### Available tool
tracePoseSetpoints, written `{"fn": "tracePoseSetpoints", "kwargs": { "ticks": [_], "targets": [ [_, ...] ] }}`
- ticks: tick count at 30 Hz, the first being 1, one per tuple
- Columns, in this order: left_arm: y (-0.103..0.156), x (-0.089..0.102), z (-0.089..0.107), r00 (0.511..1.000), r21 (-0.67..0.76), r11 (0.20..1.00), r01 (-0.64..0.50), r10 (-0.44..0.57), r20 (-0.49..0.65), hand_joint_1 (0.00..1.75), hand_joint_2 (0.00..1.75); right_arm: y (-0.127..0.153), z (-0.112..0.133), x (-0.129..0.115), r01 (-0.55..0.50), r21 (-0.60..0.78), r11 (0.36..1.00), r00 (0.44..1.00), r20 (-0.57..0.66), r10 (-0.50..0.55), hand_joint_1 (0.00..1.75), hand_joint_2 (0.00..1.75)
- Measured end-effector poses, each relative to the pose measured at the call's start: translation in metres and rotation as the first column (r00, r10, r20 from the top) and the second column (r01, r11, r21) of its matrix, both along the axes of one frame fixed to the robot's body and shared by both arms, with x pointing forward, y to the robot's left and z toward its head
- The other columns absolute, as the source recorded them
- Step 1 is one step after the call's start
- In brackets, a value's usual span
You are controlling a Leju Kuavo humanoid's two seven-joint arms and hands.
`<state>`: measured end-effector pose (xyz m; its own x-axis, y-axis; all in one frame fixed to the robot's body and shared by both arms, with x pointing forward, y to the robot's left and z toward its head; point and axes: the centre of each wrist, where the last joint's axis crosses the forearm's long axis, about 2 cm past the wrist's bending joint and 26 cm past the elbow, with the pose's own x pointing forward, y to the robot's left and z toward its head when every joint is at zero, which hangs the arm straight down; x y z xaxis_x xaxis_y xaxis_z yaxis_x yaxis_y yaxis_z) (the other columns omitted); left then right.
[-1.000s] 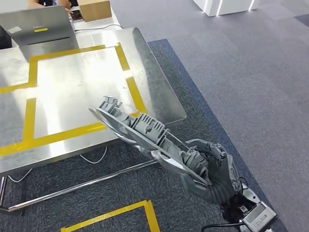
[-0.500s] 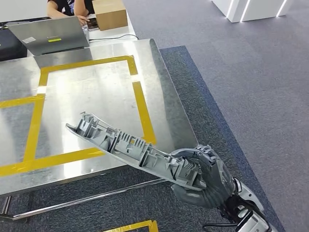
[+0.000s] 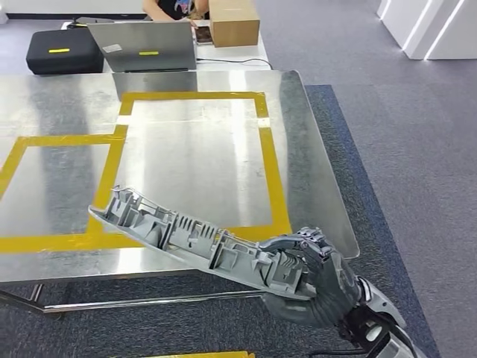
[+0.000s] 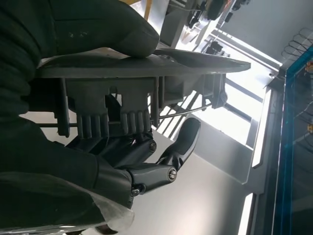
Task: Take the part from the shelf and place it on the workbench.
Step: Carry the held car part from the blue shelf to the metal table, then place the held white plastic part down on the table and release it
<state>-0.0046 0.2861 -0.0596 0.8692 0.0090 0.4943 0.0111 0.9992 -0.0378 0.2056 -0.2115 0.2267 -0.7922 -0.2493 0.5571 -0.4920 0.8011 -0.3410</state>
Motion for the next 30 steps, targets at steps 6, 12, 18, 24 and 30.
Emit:
{"fn": "tracePoseSetpoints", "kwargs": {
  "ticks": [6,12,18,24,30],
  "targets": [
    [0.000,0.002,0.000,1.000,-0.002,1.000,0.002,-0.002,0.011,0.00,1.75,0.000,0.004,0.002,-0.006,-0.005,1.000,1.000,0.022,0.006,1.75,1.75],
    [0.003,0.002,0.000,1.000,-0.001,1.000,0.011,-0.011,0.011,0.00,1.75,0.002,0.010,0.006,-0.010,-0.035,0.999,1.000,0.019,0.010,1.75,1.75],
    [0.002,0.001,0.000,1.000,0.000,1.000,0.011,-0.011,0.005,0.00,1.75,0.007,0.010,0.010,0.027,-0.085,0.996,0.997,-0.070,-0.033,1.75,1.75],
    [0.001,0.001,0.000,1.000,-0.002,1.000,0.025,-0.025,0.004,0.00,1.75,0.012,0.012,0.014,0.028,-0.085,0.996,0.997,-0.072,-0.034,1.75,1.75],
    [0.001,0.000,0.000,0.999,-0.003,0.999,0.032,-0.032,0.004,0.00,1.75,0.016,0.011,0.014,0.019,-0.086,0.996,0.997,-0.079,-0.026,1.75,1.75]
  ]
}}
